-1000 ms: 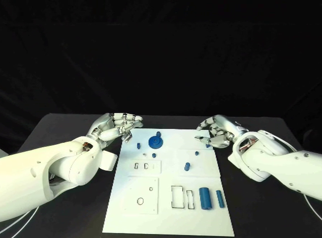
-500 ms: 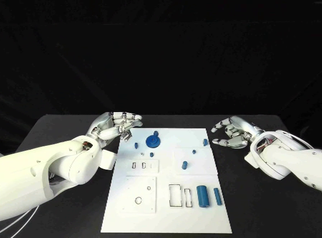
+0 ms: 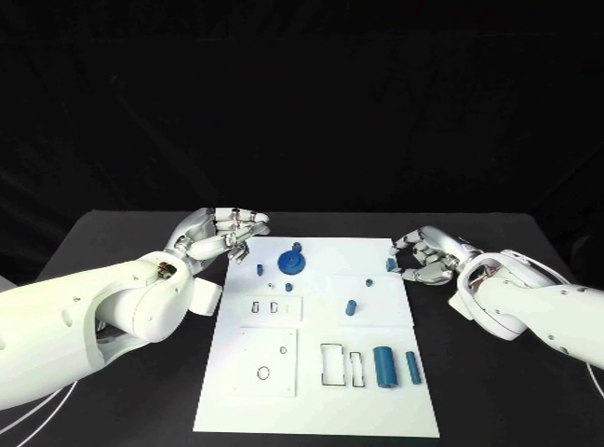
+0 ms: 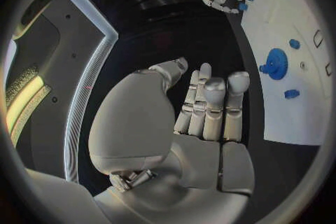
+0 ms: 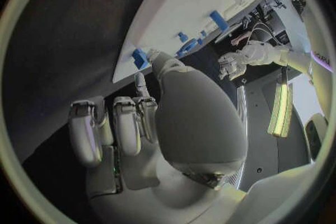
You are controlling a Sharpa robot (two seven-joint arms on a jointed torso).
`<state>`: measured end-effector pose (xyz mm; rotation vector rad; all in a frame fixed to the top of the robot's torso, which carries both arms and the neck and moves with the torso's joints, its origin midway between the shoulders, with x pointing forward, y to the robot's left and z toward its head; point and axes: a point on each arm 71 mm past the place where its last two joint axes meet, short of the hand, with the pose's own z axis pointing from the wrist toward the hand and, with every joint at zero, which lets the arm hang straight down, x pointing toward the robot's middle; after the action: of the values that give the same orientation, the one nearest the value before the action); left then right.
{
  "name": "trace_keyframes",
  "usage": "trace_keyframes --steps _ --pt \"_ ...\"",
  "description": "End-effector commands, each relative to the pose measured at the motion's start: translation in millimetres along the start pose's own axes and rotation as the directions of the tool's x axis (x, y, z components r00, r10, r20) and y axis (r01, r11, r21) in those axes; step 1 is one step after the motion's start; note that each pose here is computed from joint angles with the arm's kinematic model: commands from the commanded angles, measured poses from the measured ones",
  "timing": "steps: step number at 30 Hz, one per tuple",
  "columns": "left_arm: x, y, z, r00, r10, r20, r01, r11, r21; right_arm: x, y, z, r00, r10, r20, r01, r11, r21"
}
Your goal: Assemble the parts on the task board
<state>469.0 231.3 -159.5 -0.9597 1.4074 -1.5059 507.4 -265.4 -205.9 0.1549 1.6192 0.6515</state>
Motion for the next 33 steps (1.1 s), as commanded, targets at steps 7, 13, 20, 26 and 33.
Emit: trace_keyframes --steps 7,13,20,26,33 --pt "1.7 -1.1 0.2 1.0 -0.008 -0.018 0.008 1.0 0.01 8.5 -2 5.6 0.999 -0.039 -0.028 0.04 0.999 0.026" --pt "1.5 -1.0 0.3 1.0 -0.007 -0.018 0.007 1.0 0.009 12.2 -1 8.2 0.998 -0.045 -0.037 0.046 0.999 0.029" --pt "1.1 -0.9 0.2 1.0 -0.006 -0.018 0.007 1.0 0.009 14.3 -1 9.5 0.998 -0.047 -0.049 0.048 0.998 0.03" --pt "0.7 -0.8 0.2 1.0 -0.006 -0.017 0.006 1.0 0.008 15.8 1 10.1 0.997 -0.048 -0.056 0.05 0.998 0.026" --pt "0.2 -0.8 0.0 1.0 -0.005 -0.016 0.005 1.0 0.007 14.3 3 10.4 0.999 -0.047 -0.021 0.048 0.999 0.018"
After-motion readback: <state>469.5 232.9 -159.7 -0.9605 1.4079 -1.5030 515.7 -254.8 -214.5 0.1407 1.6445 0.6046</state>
